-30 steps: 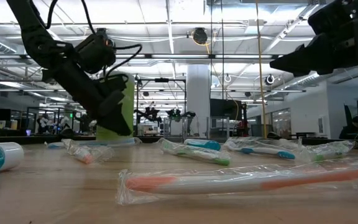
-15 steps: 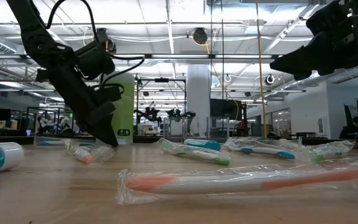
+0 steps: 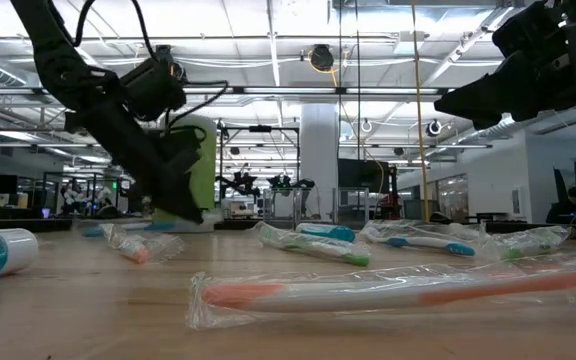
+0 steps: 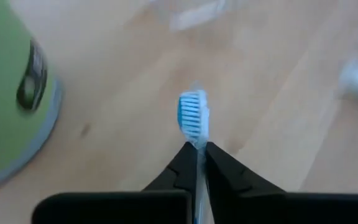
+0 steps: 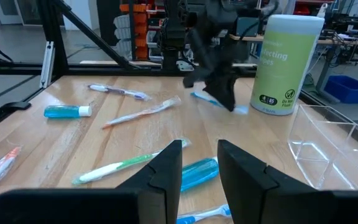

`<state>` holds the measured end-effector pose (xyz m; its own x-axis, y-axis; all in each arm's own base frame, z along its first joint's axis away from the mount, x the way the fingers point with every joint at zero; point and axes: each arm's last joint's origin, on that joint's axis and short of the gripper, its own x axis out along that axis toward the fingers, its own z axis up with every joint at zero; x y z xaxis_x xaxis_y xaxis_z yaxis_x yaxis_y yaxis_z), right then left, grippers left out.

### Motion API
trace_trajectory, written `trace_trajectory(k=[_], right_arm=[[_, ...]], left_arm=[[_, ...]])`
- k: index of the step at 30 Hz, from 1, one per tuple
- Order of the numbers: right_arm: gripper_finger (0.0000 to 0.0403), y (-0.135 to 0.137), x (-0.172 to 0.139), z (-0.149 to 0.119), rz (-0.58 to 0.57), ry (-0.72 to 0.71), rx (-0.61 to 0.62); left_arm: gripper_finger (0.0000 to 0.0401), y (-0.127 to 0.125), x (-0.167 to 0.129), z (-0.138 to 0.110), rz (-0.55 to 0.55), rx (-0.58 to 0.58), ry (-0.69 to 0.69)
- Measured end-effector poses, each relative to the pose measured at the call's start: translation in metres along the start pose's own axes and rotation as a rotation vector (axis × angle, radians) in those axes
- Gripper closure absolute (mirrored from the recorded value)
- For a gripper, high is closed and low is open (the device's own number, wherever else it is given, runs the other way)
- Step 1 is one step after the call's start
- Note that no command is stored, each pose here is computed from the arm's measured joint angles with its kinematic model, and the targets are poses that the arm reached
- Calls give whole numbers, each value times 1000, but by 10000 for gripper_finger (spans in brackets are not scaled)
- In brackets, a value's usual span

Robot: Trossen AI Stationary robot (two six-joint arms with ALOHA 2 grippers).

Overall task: Pick & Place toothbrushing station
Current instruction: Put the left blue toothbrush into the transparent organizer

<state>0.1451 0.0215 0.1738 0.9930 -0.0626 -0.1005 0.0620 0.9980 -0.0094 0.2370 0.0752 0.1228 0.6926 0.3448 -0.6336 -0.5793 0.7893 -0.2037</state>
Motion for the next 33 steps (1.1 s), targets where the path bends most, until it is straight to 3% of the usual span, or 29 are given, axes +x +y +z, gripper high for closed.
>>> trace_trajectory(k=[3,10,13,16,19,22,30,33], right_arm=[[307,0,0,0,0,0,0],[308,0,0,0,0,0,-2],[307,0,0,0,0,0,-2],[308,0,0,0,0,0,-2],[307,0,0,0,0,0,-2],[308,0,0,0,0,0,-2],[307,0,0,0,0,0,-2],[308,0,0,0,0,0,-2]], left_arm=[[373,-13,-3,14,-90,-72,-166],[394,-45,-36,59,-331,-155,-762],[384,-58,-53,74,-356,-82,-966],[382,-76,-63,92,-309,74,-1089],[393,-97,-60,112,-261,196,-1121],[394,-111,-41,130,-156,237,-1097],[389,-101,41,141,165,174,-997],[396,-89,63,139,187,97,-1007]])
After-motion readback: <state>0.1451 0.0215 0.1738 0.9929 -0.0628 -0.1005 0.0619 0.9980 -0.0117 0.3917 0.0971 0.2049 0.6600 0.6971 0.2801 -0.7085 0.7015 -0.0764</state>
